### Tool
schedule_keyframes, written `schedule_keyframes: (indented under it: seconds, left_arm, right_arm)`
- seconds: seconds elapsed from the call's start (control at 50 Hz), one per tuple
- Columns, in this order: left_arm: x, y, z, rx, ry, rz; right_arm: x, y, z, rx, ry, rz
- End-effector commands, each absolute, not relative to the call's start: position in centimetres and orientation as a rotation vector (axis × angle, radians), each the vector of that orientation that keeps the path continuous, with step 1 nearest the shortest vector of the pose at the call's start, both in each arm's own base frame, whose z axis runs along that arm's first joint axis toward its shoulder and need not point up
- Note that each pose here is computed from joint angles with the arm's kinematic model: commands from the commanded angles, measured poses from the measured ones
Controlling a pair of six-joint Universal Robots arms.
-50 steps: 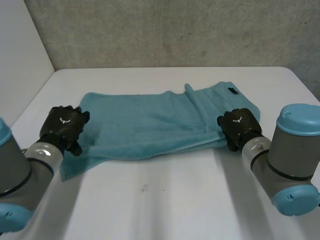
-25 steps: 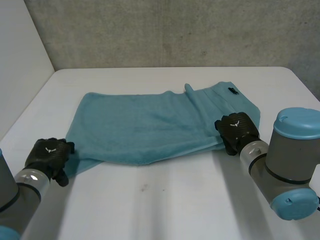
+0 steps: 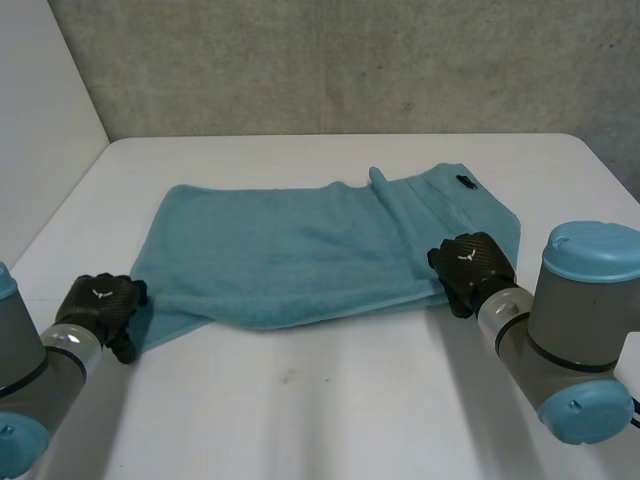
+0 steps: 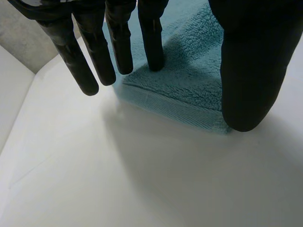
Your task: Fold the laundry
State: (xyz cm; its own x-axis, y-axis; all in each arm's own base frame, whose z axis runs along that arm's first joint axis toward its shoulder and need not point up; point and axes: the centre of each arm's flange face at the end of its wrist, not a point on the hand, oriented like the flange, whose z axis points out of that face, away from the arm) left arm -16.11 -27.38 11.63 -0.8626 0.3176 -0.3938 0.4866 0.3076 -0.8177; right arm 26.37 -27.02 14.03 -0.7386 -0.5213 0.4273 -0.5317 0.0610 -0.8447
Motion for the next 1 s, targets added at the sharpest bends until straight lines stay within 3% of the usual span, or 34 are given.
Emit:
schedule_keyframes:
  seconds: [0.02,0.7,0.86,1.0]
  left_arm:
    - [-16.2,-27.8,11.6,0.75,2.391,-1.62]
    - [-16.3,-28.3,12.1,0.744,2.344,-1.673]
    - [-15.6,-28.4,16.9,0.677,2.198,-1.835]
    - [-16.7,-26.6,15.3,0.84,2.353,-1.799]
  right_arm:
    - [26.4,-27.0,13.8,1.137,-2.286,1.814]
    - [26.1,-27.3,13.9,1.139,-2.269,1.799]
    - [26.0,-27.3,14.9,1.154,-2.326,1.739]
    - [26.0,-27.1,14.9,1.161,-2.343,1.713]
